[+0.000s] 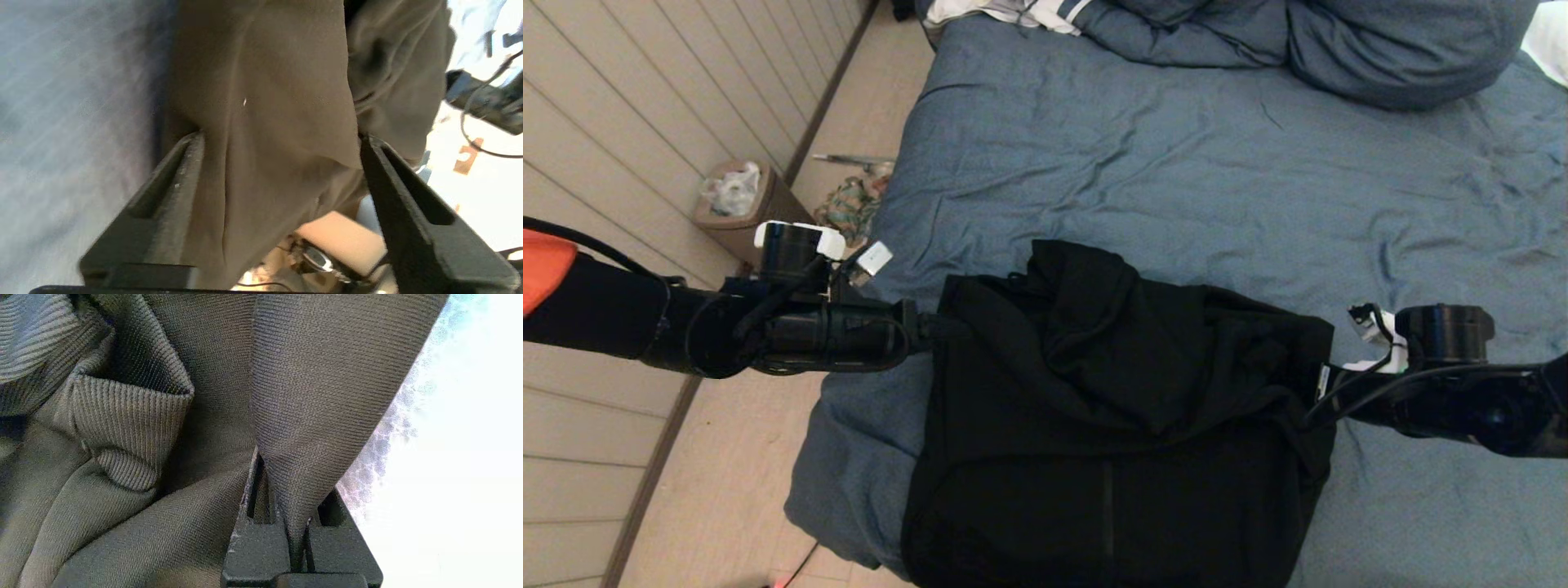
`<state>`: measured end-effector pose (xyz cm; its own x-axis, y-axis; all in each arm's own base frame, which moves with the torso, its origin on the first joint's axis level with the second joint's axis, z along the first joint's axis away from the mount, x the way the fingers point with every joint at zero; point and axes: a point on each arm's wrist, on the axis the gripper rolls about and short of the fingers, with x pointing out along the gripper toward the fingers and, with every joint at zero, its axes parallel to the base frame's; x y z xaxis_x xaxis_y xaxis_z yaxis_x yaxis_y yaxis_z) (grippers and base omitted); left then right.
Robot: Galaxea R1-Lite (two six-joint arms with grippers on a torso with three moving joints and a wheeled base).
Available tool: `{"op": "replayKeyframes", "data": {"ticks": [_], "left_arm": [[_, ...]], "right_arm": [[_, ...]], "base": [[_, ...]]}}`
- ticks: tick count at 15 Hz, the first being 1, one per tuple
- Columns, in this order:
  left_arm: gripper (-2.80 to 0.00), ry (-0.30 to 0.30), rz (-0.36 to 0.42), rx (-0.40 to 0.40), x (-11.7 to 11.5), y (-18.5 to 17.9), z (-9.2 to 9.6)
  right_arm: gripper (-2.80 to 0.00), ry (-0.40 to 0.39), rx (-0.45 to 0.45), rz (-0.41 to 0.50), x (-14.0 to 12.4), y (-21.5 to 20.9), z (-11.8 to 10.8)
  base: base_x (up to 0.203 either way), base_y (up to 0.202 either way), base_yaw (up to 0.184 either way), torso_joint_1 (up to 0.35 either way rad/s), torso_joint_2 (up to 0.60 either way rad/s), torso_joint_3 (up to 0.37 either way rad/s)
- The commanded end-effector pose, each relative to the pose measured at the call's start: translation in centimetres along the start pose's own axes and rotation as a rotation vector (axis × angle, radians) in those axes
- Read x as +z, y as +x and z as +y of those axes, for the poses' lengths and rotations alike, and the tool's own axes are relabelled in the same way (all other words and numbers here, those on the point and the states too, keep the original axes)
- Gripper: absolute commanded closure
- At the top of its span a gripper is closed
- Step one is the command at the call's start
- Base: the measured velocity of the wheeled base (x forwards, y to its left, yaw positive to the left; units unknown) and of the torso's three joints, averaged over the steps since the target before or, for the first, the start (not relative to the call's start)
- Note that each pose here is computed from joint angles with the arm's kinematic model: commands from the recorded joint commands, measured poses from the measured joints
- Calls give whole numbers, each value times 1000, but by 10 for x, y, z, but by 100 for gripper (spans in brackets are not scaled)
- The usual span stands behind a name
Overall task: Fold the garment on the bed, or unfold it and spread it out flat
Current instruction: Fold the black sweatshirt
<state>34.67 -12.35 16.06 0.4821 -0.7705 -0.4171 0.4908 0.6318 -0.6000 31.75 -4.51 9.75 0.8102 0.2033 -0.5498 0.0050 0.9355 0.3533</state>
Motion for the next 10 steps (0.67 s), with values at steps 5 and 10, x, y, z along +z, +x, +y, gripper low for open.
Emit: {"op": "replayKeyframes", "data": {"ticks": [5,10], "left_arm": [[-280,39,38,8,-4,24,19],[-280,70,18,40,0,18,30]], "right_arm": [[0,-6,12,-7,-1,-6,4],[0,-6,13,-8,-1,-7,4]], "base": [[0,0,0,0,0,0],[0,0,0,0,0,0]]}}
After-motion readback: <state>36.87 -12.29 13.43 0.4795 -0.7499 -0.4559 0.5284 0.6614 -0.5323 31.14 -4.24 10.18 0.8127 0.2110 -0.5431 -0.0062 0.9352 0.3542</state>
